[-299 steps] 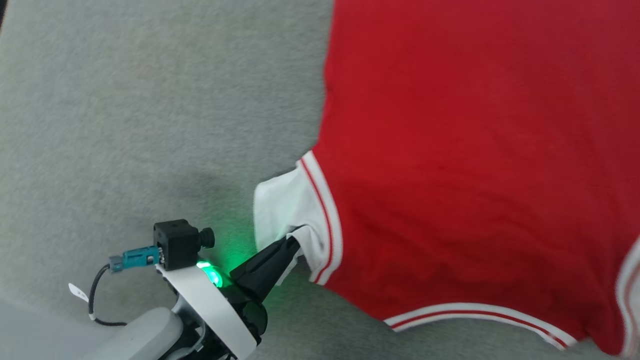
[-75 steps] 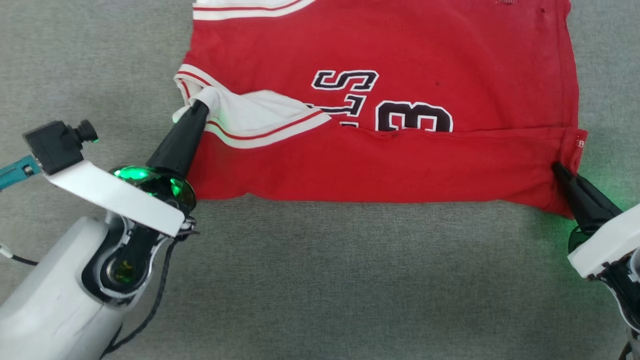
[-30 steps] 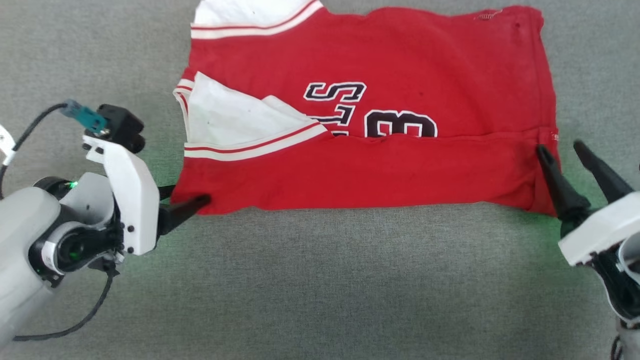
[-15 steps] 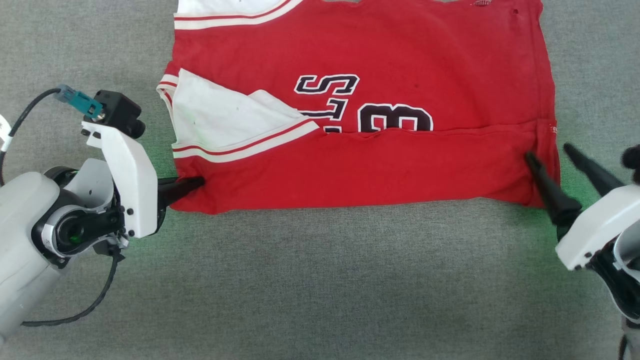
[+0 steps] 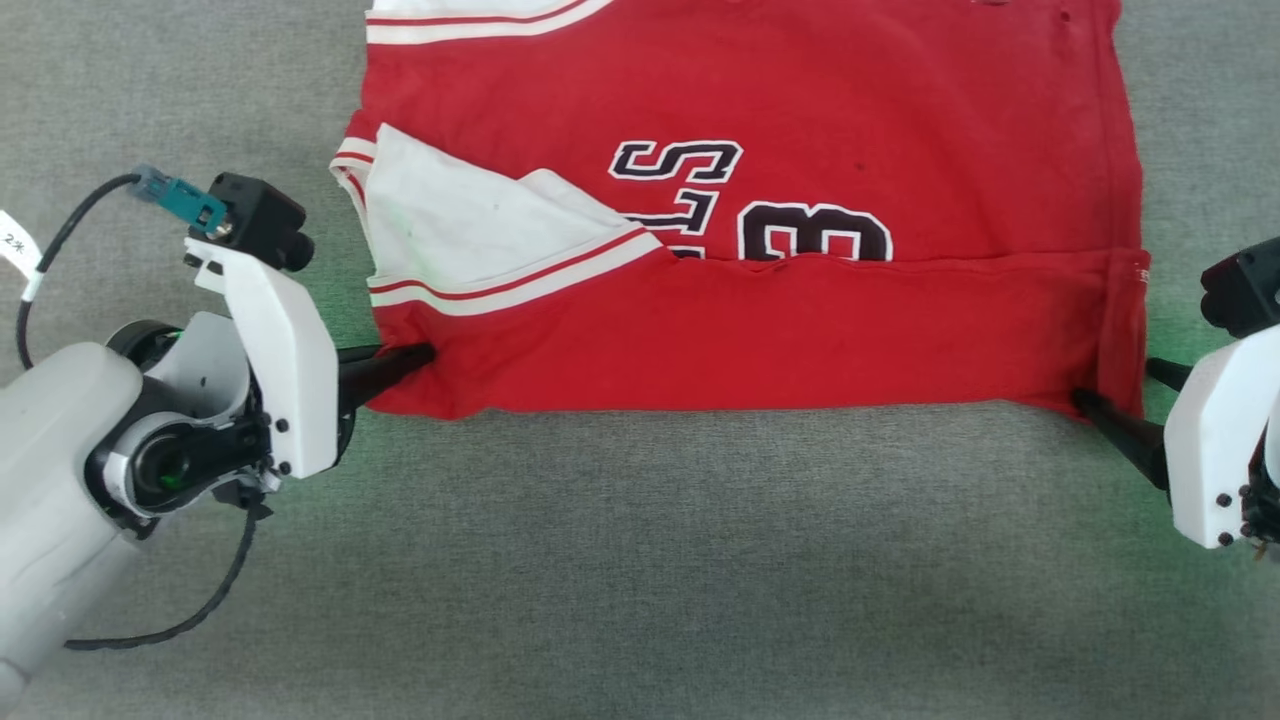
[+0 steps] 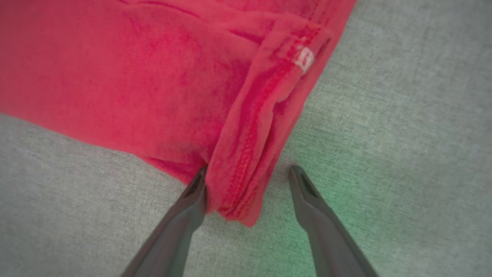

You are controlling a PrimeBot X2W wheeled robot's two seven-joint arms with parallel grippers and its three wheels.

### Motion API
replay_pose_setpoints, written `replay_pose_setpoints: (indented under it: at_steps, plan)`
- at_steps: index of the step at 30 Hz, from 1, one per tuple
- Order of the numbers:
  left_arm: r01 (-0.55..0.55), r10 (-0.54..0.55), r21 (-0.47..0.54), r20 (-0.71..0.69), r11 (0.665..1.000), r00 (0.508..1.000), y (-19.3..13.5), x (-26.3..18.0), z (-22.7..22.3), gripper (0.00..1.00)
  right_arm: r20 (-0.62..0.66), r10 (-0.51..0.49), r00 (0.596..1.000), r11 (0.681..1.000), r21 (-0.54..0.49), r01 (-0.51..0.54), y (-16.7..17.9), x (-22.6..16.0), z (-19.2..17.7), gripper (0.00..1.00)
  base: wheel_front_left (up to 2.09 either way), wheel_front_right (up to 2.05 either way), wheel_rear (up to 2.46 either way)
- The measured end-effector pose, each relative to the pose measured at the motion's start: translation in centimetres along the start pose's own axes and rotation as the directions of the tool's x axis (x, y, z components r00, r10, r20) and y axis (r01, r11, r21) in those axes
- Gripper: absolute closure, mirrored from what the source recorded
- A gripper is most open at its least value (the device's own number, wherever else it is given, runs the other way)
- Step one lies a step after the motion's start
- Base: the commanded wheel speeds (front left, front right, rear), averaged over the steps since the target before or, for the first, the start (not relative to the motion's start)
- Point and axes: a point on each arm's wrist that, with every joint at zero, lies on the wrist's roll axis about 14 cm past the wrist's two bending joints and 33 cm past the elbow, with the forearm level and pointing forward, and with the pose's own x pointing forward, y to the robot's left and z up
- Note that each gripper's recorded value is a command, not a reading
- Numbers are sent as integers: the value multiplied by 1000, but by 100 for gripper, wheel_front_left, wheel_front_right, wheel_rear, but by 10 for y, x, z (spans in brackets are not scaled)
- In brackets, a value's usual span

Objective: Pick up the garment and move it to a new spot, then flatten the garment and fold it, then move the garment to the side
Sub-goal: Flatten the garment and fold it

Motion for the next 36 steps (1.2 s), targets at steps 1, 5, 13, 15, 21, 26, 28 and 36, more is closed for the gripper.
replay_pose_setpoints:
  at_steps: [1, 5, 13, 15, 21, 26, 28, 36]
  plan:
    - [3, -3, 0, 2, 1000, 1000, -1, 0, 0, 100, -19, 3, 1000, 1000, 0, -3, 0, 2, -2, 0, 0, 0, 0]
    - [13, -13, -6, 17, 1000, 1000, -4, 1, 0, 100, -25, 17, 1000, 1000, -2, -17, 4, 6, -1, 100, 0, 0, 0]
    - [30, -30, 0, 55, 1000, 998, -11, -10, -8, 100, 46, 41, 998, 999, -2, -41, 13, -1, 6, 100, 0, 0, 0]
    - [32, -32, -9, 64, 999, 997, -12, -16, -13, 100, 69, 33, 997, 999, 1, -33, 10, -6, 6, 100, 0, 0, 0]
    - [60, -58, -27, 87, 998, 995, -25, -35, -34, 100, 66, 30, 997, 1000, -4, -30, 7, -20, -5, 100, 0, 0, 0]
    - [78, -74, -42, 90, 996, 993, -39, -50, -55, 100, 18, 34, 999, 999, -23, -34, 6, -30, -22, 100, 0, 0, 0]
    - [79, -74, -49, 99, 996, 992, -42, -54, -60, 100, 15, 33, 999, 999, -21, -33, 5, -33, -25, 100, 0, 0, 0]
    - [61, -49, -61, 174, 996, 984, -44, -54, -58, 12, 153, 4, 988, 999, 37, -10, 0, -38, -9, 12, 0, 0, 0]
